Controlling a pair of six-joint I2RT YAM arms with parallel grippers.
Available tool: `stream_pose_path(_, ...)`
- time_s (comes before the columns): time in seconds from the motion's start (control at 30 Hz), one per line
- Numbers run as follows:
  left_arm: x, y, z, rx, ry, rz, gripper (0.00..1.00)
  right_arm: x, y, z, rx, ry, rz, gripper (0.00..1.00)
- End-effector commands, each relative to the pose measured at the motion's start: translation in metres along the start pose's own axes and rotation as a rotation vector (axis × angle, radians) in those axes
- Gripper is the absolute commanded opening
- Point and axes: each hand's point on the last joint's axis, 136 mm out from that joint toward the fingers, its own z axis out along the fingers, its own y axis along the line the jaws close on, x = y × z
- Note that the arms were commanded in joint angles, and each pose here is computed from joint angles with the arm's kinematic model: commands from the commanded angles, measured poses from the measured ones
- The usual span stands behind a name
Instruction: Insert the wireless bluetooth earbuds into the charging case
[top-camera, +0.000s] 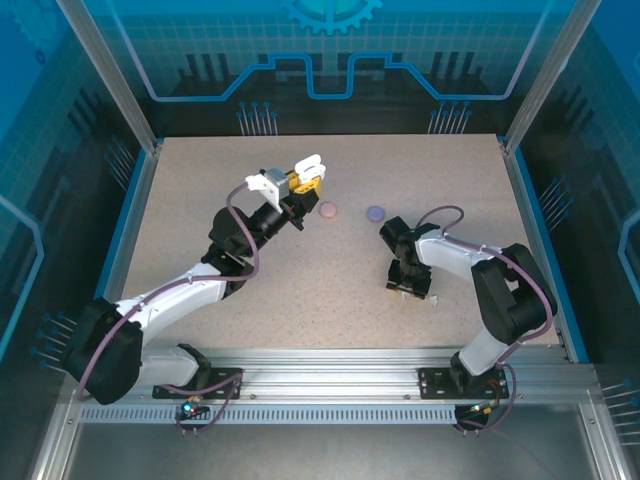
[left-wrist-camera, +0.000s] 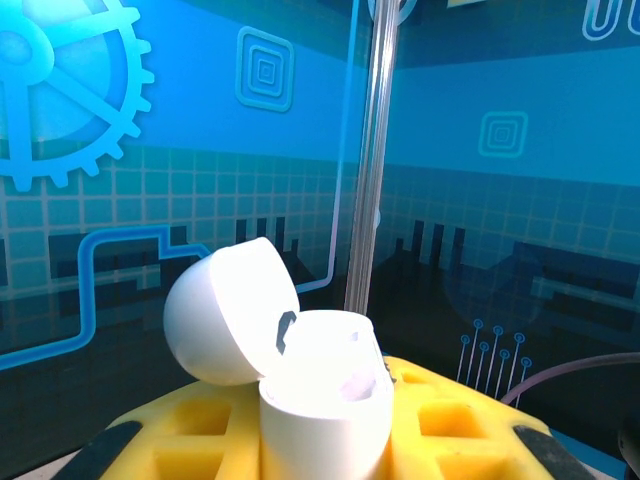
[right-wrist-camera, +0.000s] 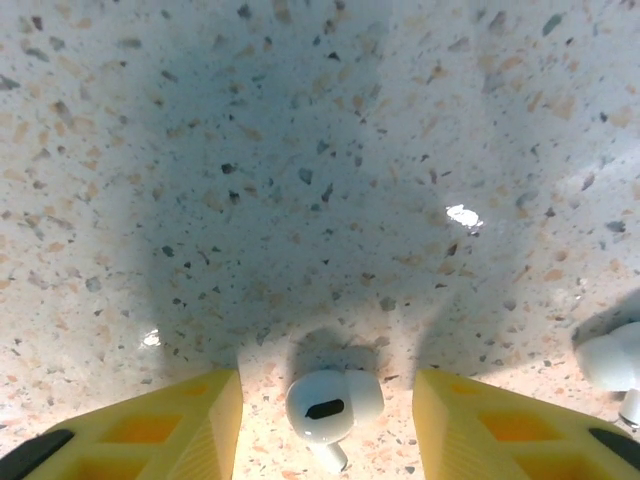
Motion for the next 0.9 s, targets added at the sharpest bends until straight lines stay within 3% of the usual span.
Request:
stream_pose_path(0.0,-0.019,-0.008,-0.004,0.022,-0.062,0.013,0.0,-0.008,0.0,-0.003,0.02,-0.027,-0.001,0.48)
stream_pose_path(0.87,-0.023,-0.017,-0.001,0.045,-0.054,0.017,0.0,0.007,-0.004,0.007,-0.046,0.019,0.025,0.42)
